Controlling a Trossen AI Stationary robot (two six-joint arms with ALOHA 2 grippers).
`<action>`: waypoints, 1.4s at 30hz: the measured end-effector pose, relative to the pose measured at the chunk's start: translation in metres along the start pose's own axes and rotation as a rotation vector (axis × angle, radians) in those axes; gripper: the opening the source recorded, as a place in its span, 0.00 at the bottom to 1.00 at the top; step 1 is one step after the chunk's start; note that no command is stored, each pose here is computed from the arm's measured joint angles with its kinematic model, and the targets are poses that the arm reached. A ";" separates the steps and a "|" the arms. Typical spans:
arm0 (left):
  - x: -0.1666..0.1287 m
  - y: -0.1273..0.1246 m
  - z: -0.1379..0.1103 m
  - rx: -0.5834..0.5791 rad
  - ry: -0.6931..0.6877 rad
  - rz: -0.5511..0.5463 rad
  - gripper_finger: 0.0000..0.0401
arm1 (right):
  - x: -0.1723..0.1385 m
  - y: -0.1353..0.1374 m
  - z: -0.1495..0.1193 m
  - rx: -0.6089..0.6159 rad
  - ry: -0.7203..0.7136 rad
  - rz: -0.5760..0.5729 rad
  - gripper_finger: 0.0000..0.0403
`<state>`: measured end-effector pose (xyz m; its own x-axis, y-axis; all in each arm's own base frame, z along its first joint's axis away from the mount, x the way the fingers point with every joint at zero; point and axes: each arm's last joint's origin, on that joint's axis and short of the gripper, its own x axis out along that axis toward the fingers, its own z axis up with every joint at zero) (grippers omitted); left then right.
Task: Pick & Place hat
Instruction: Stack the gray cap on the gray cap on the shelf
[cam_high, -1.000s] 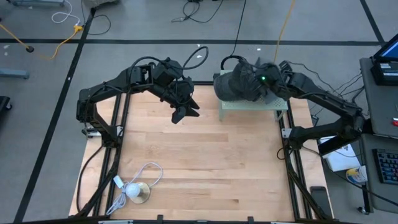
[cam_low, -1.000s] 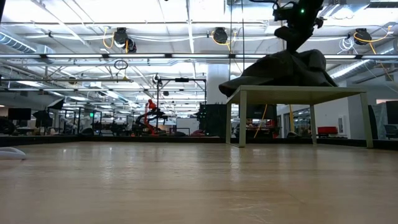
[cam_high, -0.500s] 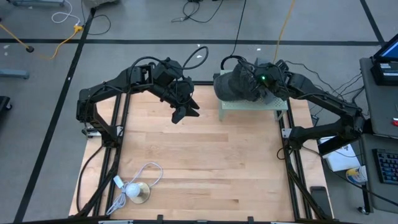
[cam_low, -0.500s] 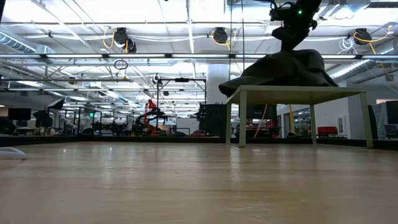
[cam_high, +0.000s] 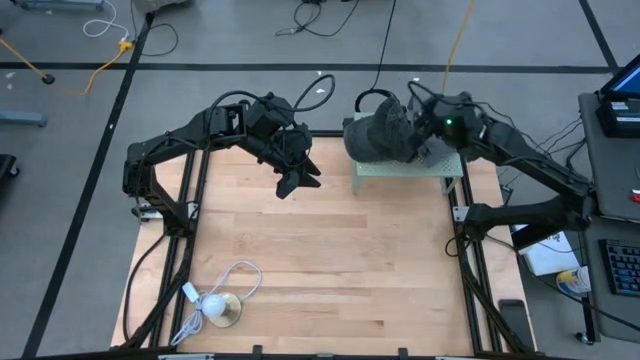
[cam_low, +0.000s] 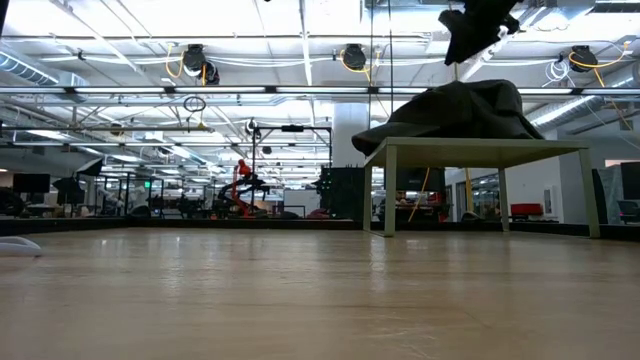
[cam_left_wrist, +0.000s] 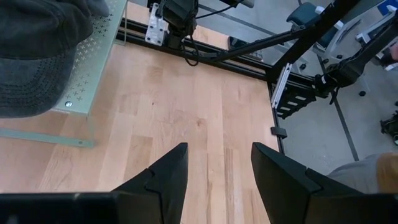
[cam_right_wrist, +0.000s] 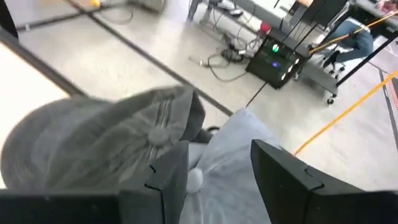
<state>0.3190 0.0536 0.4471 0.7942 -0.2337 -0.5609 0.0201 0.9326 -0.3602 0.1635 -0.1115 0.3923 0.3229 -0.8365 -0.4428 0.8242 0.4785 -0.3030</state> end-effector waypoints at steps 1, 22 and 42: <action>0.000 0.000 0.000 0.000 0.000 0.000 0.45 | -0.002 -0.001 0.001 0.011 -0.017 -0.004 0.41; 0.000 0.001 0.000 -0.001 -0.006 0.034 0.45 | 0.055 -0.037 0.001 0.417 0.045 -0.290 0.34; 0.000 0.001 0.000 -0.003 -0.006 0.033 0.45 | 0.084 -0.027 -0.011 0.468 0.206 -0.176 0.34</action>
<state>0.3193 0.0544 0.4469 0.7981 -0.2009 -0.5680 -0.0083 0.9390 -0.3437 0.1631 -0.1922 0.3540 0.1021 -0.8008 -0.5901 0.9919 0.1267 -0.0003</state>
